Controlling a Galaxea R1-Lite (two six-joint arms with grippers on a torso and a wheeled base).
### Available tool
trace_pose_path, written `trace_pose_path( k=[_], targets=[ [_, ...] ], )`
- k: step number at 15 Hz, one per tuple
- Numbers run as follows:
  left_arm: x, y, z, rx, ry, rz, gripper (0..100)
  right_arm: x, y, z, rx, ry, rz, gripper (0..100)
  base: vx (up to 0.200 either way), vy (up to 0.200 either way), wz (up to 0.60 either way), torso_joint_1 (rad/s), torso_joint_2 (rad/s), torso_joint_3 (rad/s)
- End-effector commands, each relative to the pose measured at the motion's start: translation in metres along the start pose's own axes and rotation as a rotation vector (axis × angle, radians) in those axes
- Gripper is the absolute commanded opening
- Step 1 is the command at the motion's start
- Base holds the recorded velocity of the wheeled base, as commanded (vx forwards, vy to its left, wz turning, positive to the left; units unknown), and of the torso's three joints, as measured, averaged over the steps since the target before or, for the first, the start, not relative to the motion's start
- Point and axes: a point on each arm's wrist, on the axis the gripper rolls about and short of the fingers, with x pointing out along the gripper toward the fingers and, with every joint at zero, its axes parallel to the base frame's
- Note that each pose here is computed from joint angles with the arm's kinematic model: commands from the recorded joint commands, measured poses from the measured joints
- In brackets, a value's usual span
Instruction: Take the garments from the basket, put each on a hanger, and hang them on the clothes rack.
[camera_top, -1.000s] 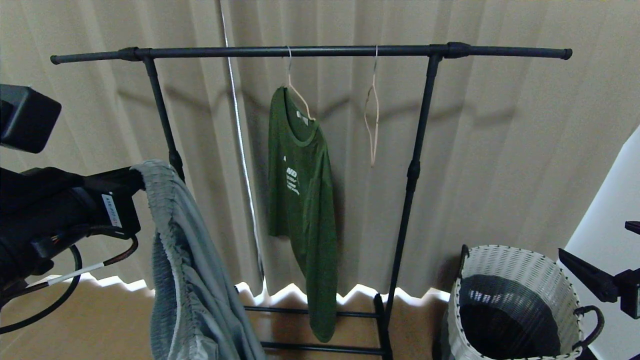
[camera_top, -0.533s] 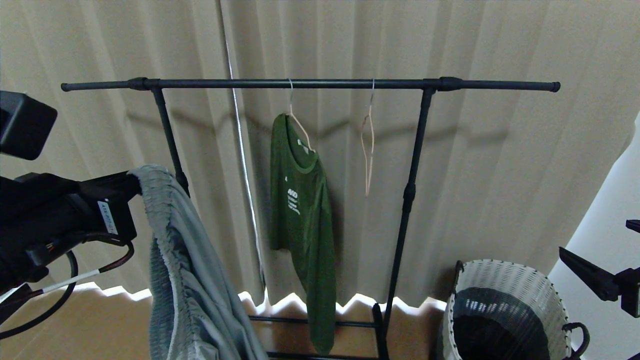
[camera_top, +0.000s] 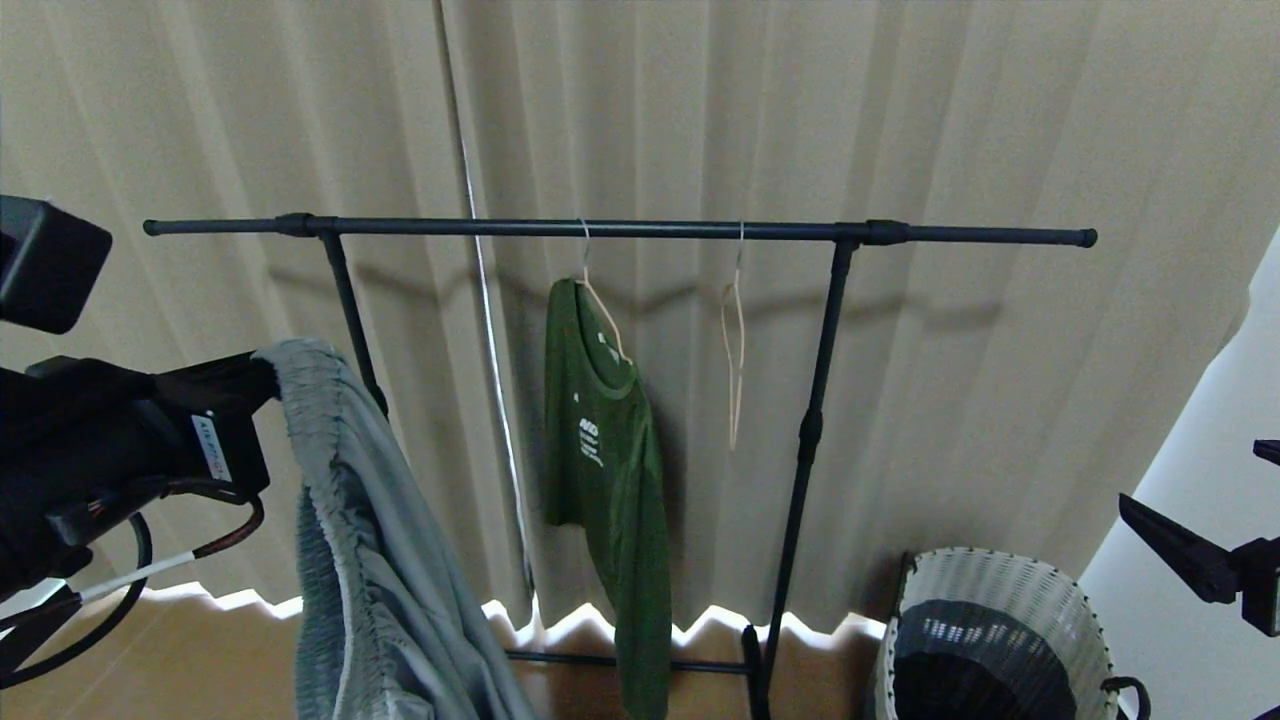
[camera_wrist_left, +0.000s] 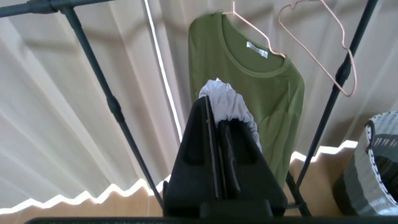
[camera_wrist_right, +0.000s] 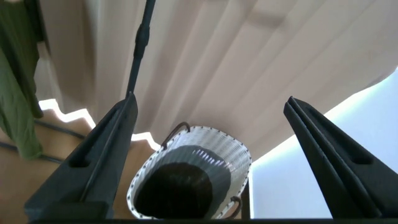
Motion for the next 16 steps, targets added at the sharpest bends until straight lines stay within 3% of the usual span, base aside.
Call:
trace_pose_path(
  k=[1, 16],
  targets=[
    [0.000, 0.000, -0.002, 0.001, 0.007, 0.001, 0, 0.000, 0.003, -0.009, -0.001, 0.029, 0.011, 100, 0.000, 0.000, 0.00, 0.071, -0.17, -0.095],
    [-0.012, 0.002, -0.009, 0.039, 0.006, 0.004, 0, 0.000, 0.003, -0.007, 0.008, 0.022, 0.019, 100, 0.000, 0.013, 0.00, 0.007, -0.01, -0.005]
  ],
)
